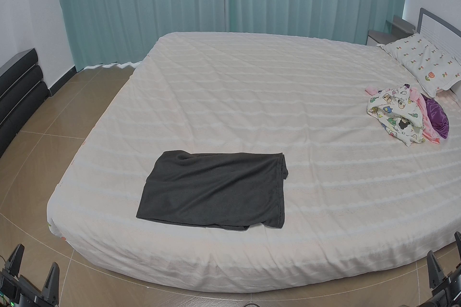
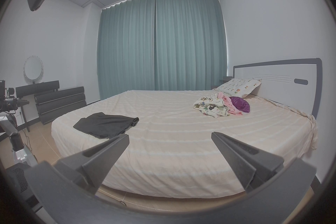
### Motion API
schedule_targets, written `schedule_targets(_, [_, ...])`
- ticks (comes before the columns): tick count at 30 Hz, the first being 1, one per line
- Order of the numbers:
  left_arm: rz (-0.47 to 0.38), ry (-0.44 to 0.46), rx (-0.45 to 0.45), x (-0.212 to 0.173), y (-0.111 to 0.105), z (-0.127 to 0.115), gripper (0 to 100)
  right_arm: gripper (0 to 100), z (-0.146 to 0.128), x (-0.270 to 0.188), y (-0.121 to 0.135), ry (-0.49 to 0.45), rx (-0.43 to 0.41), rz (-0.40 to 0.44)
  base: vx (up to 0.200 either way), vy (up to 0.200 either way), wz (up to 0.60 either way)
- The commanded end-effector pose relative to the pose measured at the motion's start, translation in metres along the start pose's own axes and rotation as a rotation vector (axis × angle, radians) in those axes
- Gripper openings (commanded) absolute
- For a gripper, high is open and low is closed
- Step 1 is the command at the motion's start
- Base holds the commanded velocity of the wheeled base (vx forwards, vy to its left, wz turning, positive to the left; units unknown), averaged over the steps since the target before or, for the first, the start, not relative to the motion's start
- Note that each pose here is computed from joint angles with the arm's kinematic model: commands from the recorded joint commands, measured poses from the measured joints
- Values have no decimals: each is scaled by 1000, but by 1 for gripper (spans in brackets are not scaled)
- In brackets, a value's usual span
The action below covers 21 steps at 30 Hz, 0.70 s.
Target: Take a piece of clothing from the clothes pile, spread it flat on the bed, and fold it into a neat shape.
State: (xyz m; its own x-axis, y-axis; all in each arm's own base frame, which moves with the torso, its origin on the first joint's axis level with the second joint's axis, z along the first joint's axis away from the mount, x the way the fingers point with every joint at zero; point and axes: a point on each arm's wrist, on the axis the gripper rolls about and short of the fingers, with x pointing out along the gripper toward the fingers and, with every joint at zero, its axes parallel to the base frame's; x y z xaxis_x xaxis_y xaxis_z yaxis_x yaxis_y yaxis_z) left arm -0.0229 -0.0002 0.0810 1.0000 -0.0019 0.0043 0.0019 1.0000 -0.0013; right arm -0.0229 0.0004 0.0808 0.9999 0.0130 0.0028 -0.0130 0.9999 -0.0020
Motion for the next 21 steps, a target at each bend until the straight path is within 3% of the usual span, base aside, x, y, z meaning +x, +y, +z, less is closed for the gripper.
schedule_targets(1, [0,4,0,0,0,-5,100,100,-5,0,0,3,2,-1,0,0,0])
schedule_targets(21, [0,4,0,0,0,-5,100,100,-5,0,0,4,-4,-1,0,0,0])
